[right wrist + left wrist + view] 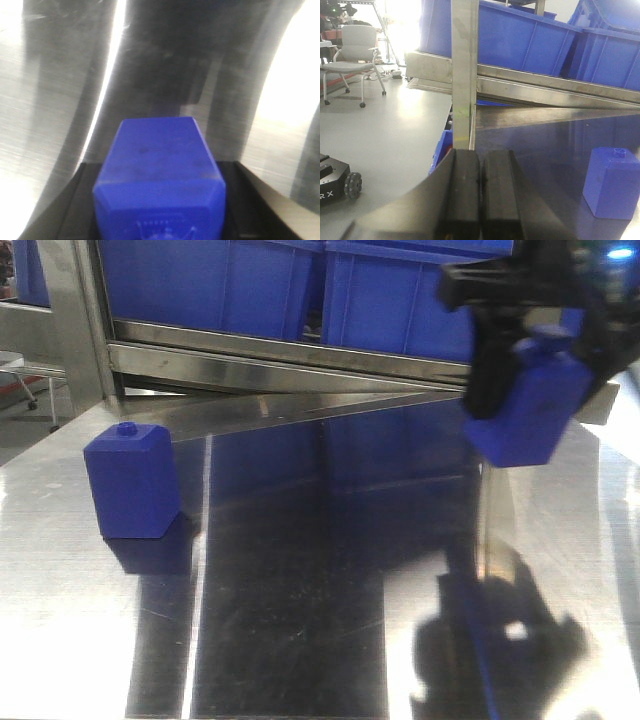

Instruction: Pick and sort blue part to right shelf

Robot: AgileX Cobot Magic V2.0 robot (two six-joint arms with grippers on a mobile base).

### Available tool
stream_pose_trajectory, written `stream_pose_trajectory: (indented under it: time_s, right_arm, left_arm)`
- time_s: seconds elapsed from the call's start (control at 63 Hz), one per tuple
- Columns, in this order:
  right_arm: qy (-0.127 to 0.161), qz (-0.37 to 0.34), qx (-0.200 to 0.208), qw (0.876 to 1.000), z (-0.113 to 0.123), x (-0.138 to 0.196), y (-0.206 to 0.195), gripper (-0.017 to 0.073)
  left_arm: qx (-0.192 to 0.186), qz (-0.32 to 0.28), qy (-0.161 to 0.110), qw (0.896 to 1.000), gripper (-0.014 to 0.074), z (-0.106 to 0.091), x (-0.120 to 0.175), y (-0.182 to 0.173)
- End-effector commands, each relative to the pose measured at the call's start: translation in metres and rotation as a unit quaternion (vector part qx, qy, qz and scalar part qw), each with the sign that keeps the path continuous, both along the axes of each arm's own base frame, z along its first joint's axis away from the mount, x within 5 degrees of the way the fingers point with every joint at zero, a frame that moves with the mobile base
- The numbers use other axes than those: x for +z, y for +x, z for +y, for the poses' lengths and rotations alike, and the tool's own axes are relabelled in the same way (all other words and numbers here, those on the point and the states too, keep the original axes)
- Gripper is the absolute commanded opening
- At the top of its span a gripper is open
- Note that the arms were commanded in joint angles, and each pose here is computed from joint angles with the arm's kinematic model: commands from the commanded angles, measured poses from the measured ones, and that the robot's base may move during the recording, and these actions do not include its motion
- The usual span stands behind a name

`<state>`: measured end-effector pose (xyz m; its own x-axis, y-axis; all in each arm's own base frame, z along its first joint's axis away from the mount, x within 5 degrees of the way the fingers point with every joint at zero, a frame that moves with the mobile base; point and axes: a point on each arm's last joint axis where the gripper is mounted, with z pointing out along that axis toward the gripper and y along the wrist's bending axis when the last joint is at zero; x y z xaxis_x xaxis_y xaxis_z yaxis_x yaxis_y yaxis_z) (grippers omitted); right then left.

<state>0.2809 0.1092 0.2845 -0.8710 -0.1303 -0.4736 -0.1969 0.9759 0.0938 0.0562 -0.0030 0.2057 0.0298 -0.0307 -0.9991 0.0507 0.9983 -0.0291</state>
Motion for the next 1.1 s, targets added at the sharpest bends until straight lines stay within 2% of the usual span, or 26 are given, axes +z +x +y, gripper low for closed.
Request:
stream_pose_trajectory:
  time_s: [0.0, 0.079, 0.191, 0.381, 0.492, 0.746, 0.969, 1.08]
  right_arm:
    - [0.019, -0.101, -0.011, 0.995, -0.025, 0.027, -0.011, 0.0434]
    - [0.021, -0.135, -0.038, 0.990, -0.046, 0.027, -0.021, 0.0434]
    - [0.023, -0.203, -0.061, 0.977, -0.068, 0.030, -0.038, 0.0434]
    - [0.005, -0.346, -0.067, 0.936, -0.091, 0.034, -0.074, 0.0434]
    - [0.008, -0.400, -0.072, 0.914, -0.095, 0.031, -0.099, 0.0434]
    - [0.020, -0.475, -0.074, 0.877, -0.100, 0.018, -0.164, 0.0434]
    - [0.033, -0.553, -0.075, 0.829, -0.104, 0.022, -0.211, 0.0434]
    - [0.036, -0.572, -0.075, 0.816, -0.105, 0.024, -0.225, 0.0434]
  left_arm:
    - [0.001, -0.044, -0.008, 0.999, 0.0125, 0.000, 0.002, -0.001]
    - [0.001, -0.044, -0.008, 0.999, 0.0125, 0.000, 0.002, -0.001]
    - [0.001, -0.044, -0.008, 0.999, 0.0125, 0.000, 0.002, -0.001]
    - [0.001, -0.044, -0.008, 0.999, 0.0125, 0.000, 0.002, -0.001]
    - [0.001, -0.044, -0.008, 0.999, 0.0125, 0.000, 0.002, -0.001]
    - [0.001, -0.044, -0.008, 0.999, 0.0125, 0.000, 0.002, -0.001]
    - [0.001, -0.044, -0.008, 0.999, 0.0125, 0.000, 0.002, -0.001]
    - [0.001, -0.044, -0.008, 0.999, 0.0125, 0.000, 0.002, -0.001]
